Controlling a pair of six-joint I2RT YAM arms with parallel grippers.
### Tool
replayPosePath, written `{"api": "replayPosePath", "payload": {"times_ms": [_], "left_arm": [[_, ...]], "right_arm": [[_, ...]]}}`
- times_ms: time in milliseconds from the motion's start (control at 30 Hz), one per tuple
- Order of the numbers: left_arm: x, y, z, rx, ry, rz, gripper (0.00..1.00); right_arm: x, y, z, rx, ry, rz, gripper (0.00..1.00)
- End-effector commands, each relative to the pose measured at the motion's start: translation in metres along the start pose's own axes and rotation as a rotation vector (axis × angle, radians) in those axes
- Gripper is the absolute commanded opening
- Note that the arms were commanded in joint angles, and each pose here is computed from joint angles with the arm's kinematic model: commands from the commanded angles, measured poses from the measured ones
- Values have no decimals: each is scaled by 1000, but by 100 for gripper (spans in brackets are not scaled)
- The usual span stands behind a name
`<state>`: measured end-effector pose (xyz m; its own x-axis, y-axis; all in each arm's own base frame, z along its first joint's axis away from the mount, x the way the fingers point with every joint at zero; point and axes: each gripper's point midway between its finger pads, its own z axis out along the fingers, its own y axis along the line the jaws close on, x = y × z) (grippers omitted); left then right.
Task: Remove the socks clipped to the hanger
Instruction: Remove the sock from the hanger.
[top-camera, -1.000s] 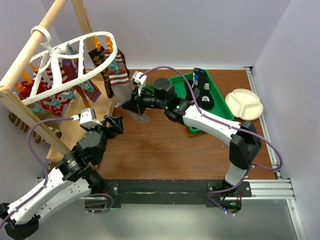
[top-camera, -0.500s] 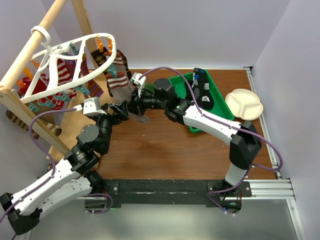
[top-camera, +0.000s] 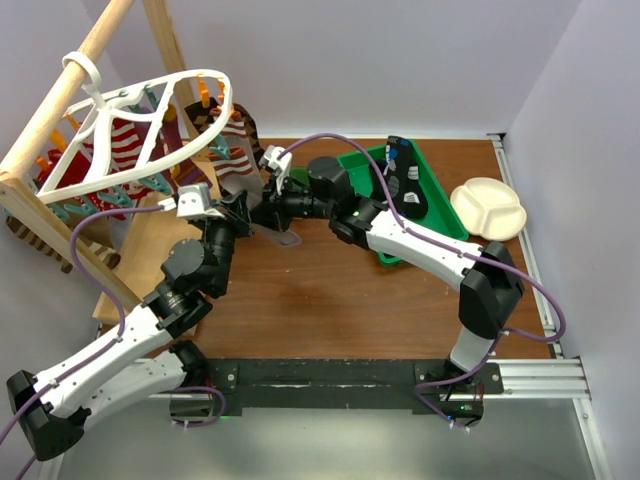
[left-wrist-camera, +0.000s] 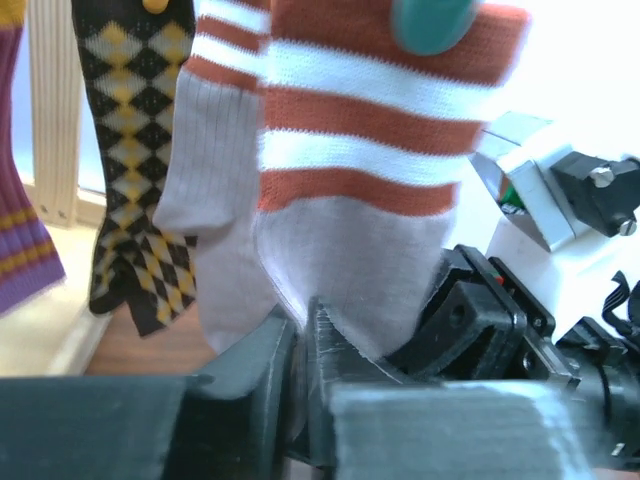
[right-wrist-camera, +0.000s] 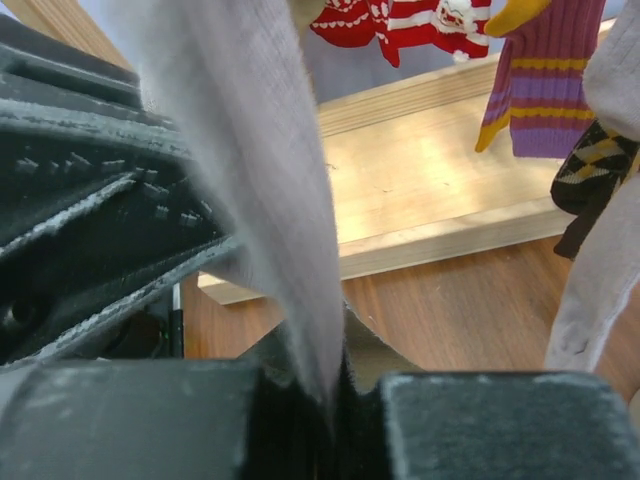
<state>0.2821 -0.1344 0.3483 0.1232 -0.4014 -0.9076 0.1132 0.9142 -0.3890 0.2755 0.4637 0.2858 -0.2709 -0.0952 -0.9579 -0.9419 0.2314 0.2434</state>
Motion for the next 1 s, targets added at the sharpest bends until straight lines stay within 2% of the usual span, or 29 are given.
{"api": "replayPosePath", "payload": {"times_ms": [0,33,67,167,267,433,567,767,833,967], "left_arm": [[-34,-7,1,8,-82,-76,0],[-33,-7,2,9,-78,-74,0],[-33,-7,1,9,-78,-72,0],[-29,-5,1,3,-64,-65,0],[-26,-5,1,2,-54,-59,0],[-25,-6,0,10,-48,-55,0],[-23,-5,0,6,-44,-54,0],[-22,-8,2,18,-40,-50,0],[-20,-9,2,22,-37,-49,0],[-20,-11,3,27,-33,-46,0]], "right_arm": [[-24,10,-12,-11,-39,-46,27],[-26,8,-14,8,-41,-53,35],[-25,7,-16,19,-38,-67,47],[-29,9,-31,39,-32,-104,63],[-41,18,-51,48,-48,-170,72],[-71,18,-78,71,-97,-225,72],[-125,35,-92,13,-221,-239,70],[-165,40,-67,-74,-281,-226,66],[-164,37,-54,-121,-270,-202,65],[-187,48,-53,-174,-330,-243,65]]}}
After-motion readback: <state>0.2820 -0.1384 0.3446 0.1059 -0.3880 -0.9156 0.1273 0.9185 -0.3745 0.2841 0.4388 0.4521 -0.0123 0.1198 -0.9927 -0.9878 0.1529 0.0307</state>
